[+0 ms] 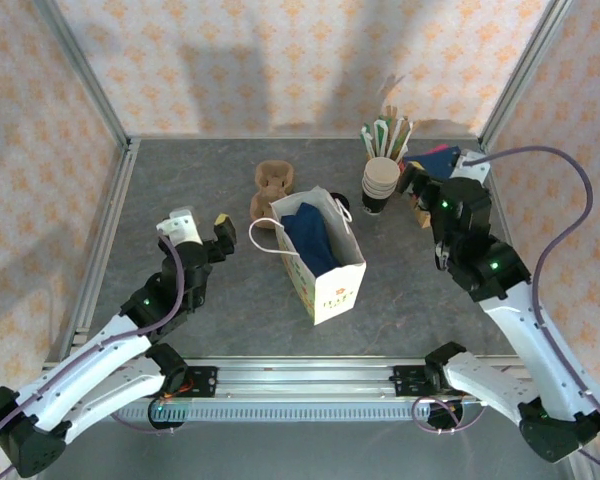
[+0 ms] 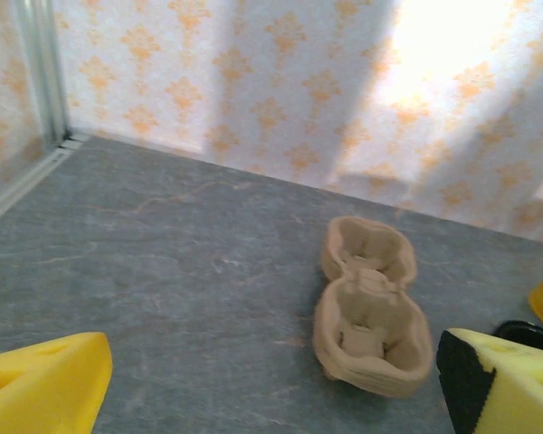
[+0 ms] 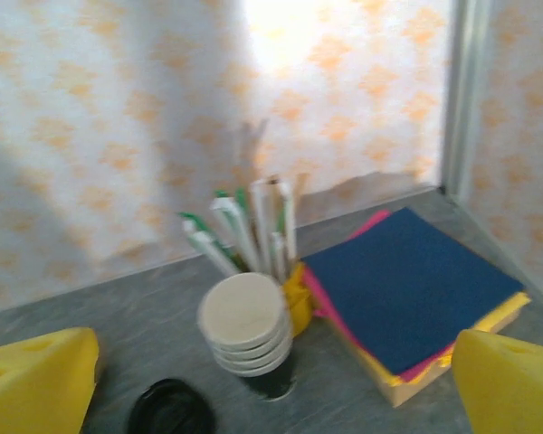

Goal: Pack the takeout coffee

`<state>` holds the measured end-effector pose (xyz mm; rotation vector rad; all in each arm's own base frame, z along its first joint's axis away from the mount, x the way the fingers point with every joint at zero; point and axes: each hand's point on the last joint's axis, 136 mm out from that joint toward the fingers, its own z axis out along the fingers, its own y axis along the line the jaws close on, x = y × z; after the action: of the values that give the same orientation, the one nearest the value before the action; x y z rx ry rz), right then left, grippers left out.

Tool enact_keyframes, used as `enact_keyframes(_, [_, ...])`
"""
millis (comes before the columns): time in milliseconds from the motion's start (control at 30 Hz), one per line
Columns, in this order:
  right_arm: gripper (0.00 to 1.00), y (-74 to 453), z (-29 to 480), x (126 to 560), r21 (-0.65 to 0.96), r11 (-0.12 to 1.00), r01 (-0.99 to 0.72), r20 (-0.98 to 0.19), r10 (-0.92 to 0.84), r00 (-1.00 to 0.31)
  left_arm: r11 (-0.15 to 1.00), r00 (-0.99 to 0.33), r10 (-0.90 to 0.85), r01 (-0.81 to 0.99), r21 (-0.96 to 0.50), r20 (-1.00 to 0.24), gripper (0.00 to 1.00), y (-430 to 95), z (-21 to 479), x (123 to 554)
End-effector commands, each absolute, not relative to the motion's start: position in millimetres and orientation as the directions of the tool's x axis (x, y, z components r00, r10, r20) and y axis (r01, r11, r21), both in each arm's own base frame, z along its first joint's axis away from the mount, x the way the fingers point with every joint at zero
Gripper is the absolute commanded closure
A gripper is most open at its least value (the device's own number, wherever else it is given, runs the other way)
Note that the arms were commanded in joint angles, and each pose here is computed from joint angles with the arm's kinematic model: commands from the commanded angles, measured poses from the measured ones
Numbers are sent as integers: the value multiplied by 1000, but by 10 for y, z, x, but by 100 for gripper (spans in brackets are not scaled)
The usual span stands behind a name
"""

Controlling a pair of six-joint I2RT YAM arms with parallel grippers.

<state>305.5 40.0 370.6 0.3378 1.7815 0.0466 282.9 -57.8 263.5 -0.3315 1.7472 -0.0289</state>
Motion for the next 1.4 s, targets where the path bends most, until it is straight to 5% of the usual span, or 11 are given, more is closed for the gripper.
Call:
enact_keyframes(0, [0,168,3510,3201,238,932,273,-951,281,-131,934,-62,-201,-313,-173,-978,5,-314,2775,2861])
enact_keyframes(300, [0,-297,2447,3365,285,868,407,-926,359,-118,769,77,-194,-607,-200,-978,1,559,2486,2823])
enact_keyframes(533, [0,-506,2021,3290,297,827,477,-943,333,10,774,101,-129,-612,-164,-986,2,696,2090,2845])
enact_keyframes(733, [0,-509,1559,3436,208,842,497,-958,278,-71,731,60,-41,-679,-71,-997,1,845,1773,2753])
enact_keyframes(1367, [0,-328,1338,3558,165,943,288,-983,181,-30,881,80,-139,-445,-160,-987,1,735,1586,3223])
